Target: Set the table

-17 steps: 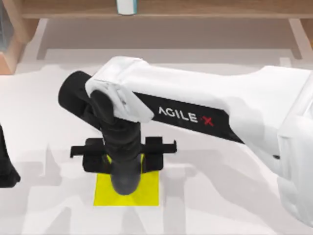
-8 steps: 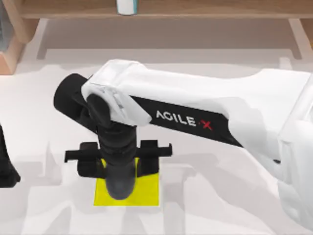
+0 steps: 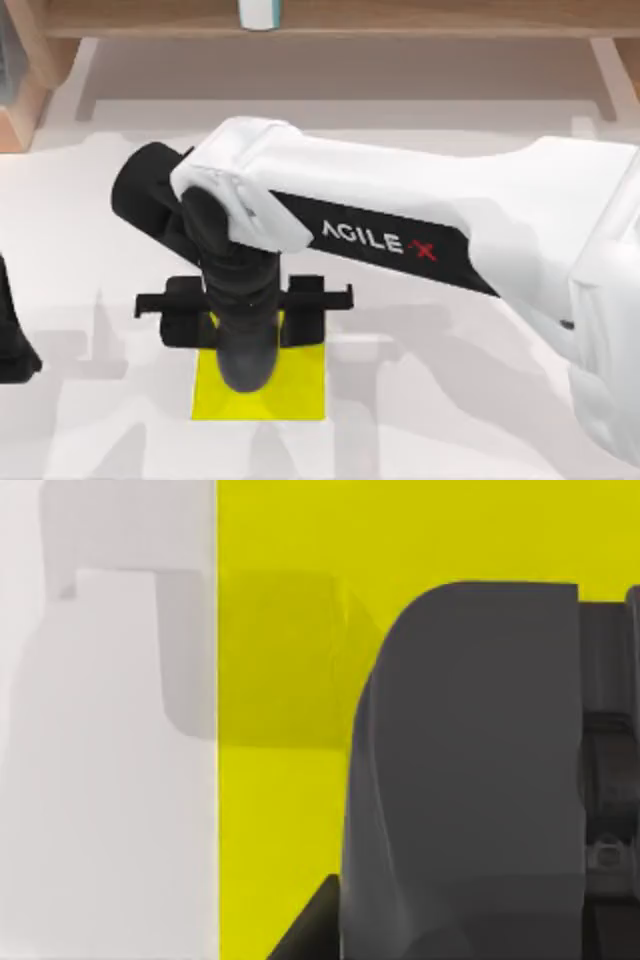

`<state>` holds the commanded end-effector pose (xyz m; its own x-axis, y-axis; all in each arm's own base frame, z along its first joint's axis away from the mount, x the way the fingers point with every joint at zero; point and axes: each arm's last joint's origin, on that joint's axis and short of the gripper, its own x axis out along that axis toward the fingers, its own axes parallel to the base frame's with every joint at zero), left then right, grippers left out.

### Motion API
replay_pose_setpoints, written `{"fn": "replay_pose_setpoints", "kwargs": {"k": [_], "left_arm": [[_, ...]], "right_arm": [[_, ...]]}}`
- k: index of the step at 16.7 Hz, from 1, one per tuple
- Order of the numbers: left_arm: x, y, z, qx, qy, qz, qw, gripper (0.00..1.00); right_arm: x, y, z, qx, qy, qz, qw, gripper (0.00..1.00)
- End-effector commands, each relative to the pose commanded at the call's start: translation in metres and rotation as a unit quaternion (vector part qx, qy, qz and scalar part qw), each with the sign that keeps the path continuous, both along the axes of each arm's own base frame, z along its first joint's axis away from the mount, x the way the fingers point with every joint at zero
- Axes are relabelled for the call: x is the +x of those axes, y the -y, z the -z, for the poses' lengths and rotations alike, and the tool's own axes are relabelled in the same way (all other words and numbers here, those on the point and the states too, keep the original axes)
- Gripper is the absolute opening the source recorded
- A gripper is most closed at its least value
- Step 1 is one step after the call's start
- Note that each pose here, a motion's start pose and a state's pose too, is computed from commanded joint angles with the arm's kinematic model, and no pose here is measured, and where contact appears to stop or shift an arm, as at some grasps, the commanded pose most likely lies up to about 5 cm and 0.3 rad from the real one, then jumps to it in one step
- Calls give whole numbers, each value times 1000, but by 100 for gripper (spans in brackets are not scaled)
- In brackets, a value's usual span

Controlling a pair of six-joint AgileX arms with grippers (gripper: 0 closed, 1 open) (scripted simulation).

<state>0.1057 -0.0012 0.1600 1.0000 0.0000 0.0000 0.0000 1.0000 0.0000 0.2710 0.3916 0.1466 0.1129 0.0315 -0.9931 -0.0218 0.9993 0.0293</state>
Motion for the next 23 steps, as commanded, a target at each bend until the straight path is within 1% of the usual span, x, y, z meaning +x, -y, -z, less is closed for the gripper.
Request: {"fn": "replay_pose_setpoints", "kwargs": {"k": [2, 6, 19, 20, 23], "left_arm": [[0, 0, 0, 0, 0, 0, 1000, 100], [0, 0, 0, 0, 0, 0, 1000, 100], [0, 0, 0, 0, 0, 0, 1000, 100], [0, 0, 0, 0, 0, 0, 1000, 100], [0, 0, 0, 0, 0, 0, 1000, 100]], "right_arm": [[1, 2, 11, -15, -5, 4, 1000, 0], [1, 3, 12, -16, -5, 4, 1000, 0], [1, 3, 12, -16, -5, 4, 1000, 98], [1, 3, 12, -16, -5, 4, 1000, 100], [1, 3, 12, -16, -5, 4, 1000, 100]]}}
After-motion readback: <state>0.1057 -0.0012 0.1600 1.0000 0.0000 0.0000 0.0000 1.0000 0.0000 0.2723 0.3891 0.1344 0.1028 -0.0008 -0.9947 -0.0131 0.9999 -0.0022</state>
